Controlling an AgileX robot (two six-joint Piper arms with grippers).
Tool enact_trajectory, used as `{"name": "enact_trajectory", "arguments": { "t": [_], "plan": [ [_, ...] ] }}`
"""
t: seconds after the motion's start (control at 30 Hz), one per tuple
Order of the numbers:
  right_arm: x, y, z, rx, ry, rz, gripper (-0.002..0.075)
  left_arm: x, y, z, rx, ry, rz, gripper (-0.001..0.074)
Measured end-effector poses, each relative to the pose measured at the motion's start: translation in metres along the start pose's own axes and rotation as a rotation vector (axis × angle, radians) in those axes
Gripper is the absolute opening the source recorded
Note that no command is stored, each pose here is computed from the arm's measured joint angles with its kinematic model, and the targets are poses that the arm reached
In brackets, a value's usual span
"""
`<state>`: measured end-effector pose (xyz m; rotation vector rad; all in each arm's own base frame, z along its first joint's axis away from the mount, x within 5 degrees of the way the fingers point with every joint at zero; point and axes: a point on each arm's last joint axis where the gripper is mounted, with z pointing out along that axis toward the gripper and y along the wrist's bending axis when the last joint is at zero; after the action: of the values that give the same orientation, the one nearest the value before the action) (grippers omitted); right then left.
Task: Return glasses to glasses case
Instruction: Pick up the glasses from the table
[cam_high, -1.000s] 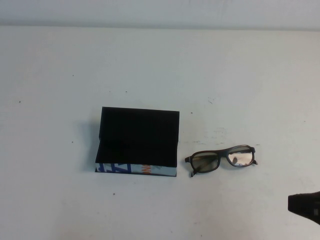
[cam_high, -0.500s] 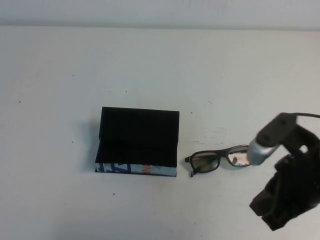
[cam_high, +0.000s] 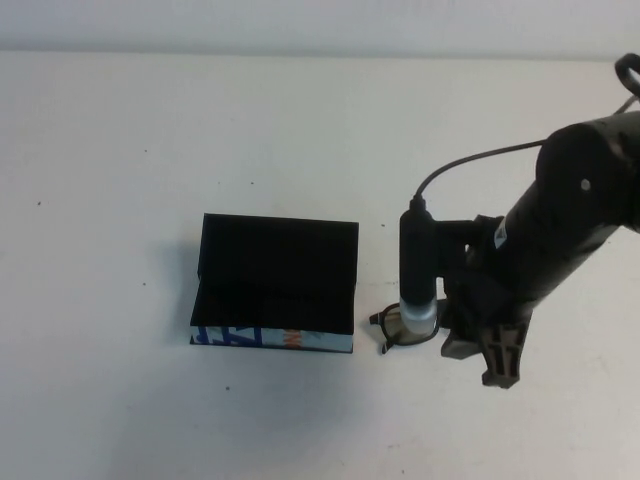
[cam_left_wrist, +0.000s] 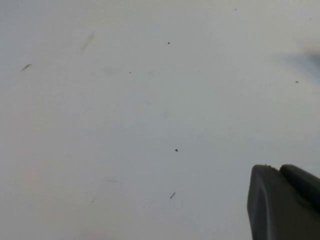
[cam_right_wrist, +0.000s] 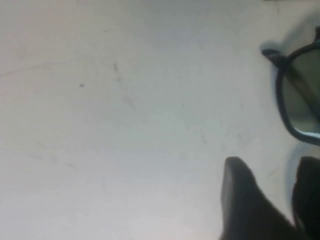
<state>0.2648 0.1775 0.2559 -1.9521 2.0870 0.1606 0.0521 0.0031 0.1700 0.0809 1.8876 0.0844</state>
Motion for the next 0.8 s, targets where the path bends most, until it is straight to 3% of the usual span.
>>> {"name": "enact_trajectory", "arguments": {
  "t": [0.1,0.2,0.47,0.8],
  "plan": [
    [0.001,-0.017,0.009,0.019,0.004,-0.093,0.027,0.0,0.0,0.0,0.0,0.0,0.0,-0.0004],
    [0.004,-0.036,0.018,0.032,0.022,-0.141,0.0312,0.0,0.0,0.0,0.0,0.0,0.0,-0.0004],
    [0.006,-0.074,0.048,0.023,0.101,-0.231,0.0329,0.0,0.0,0.0,0.0,0.0,0.0,-0.0004],
    [0.006,-0.08,0.068,-0.023,0.111,-0.253,0.0329,0.0,0.0,0.0,0.0,0.0,0.0,-0.0004]
  ]
}}
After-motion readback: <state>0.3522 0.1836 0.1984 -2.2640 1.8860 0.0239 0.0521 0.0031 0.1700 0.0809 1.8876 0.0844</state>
